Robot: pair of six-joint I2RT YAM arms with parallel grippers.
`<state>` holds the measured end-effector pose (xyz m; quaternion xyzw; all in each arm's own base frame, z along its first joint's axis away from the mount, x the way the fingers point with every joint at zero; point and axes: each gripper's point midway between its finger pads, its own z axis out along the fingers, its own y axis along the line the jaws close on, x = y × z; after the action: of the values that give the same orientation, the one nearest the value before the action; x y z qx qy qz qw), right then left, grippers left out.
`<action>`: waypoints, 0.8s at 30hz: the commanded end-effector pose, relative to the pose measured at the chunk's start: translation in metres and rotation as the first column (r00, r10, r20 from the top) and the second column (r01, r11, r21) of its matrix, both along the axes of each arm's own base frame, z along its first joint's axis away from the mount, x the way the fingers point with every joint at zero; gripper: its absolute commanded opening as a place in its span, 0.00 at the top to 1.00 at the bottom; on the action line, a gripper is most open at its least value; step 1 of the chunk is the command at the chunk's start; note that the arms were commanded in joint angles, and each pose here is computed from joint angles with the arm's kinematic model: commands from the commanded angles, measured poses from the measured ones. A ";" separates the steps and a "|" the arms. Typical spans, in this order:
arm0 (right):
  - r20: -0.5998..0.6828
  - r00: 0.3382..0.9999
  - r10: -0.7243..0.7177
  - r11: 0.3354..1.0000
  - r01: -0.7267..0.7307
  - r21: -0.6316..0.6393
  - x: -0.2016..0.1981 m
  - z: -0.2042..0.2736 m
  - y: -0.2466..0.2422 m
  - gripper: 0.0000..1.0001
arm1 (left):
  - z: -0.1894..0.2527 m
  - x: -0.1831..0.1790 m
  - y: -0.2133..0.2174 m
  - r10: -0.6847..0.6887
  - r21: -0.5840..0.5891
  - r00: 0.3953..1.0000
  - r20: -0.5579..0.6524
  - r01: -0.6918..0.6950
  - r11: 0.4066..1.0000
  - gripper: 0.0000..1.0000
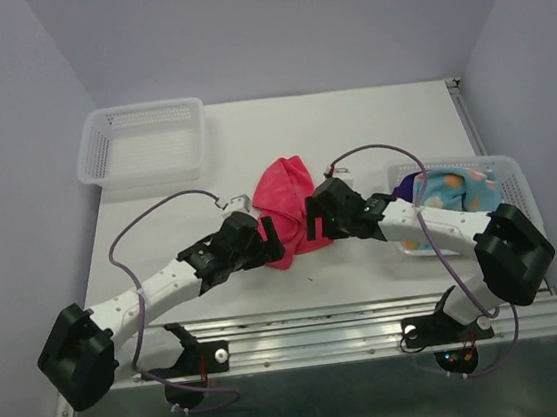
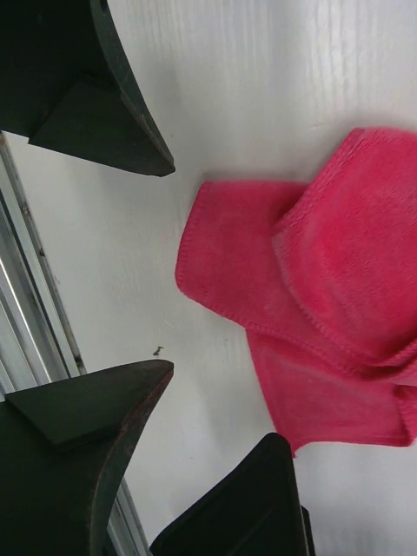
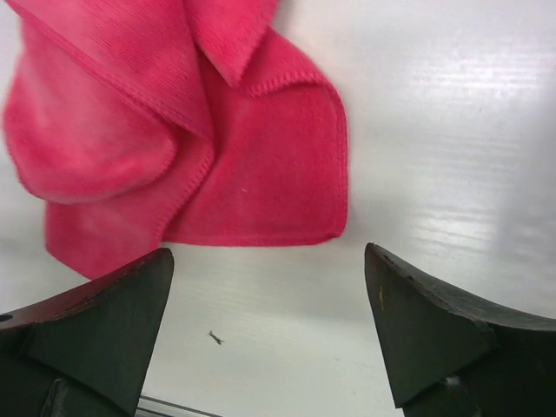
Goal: Fold and stack the towels
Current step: Flatten out the crumpled towel
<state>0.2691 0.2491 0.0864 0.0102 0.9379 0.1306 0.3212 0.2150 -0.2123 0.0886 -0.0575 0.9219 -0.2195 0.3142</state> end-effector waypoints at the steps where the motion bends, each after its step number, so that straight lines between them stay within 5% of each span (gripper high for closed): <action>1: -0.043 0.999 -0.034 0.998 0.031 -0.053 -0.007 -0.020 -0.010 0.09 | 0.004 0.000 -0.025 -0.062 0.039 0.997 0.034 0.061 0.997 0.03; 17: -0.130 0.989 -0.070 0.996 0.061 -0.069 -0.003 -0.064 -0.023 0.46 | -0.014 0.002 -0.049 -0.171 0.221 0.985 0.019 0.163 0.962 0.14; 20: -0.139 0.989 -0.058 0.997 0.051 -0.055 -0.004 -0.067 -0.021 0.64 | -0.022 0.003 -0.051 -0.190 0.254 0.982 0.007 0.182 0.950 0.18; 24: -0.141 0.989 -0.047 0.999 0.043 -0.031 -0.005 -0.067 -0.020 0.74 | -0.032 0.002 -0.053 -0.220 0.293 0.975 -0.023 0.217 0.931 0.23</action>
<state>0.2663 0.2277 0.0225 0.0351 0.9612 0.0912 0.2579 0.2123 -0.2627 0.0517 0.0725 0.9457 -0.1292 0.2894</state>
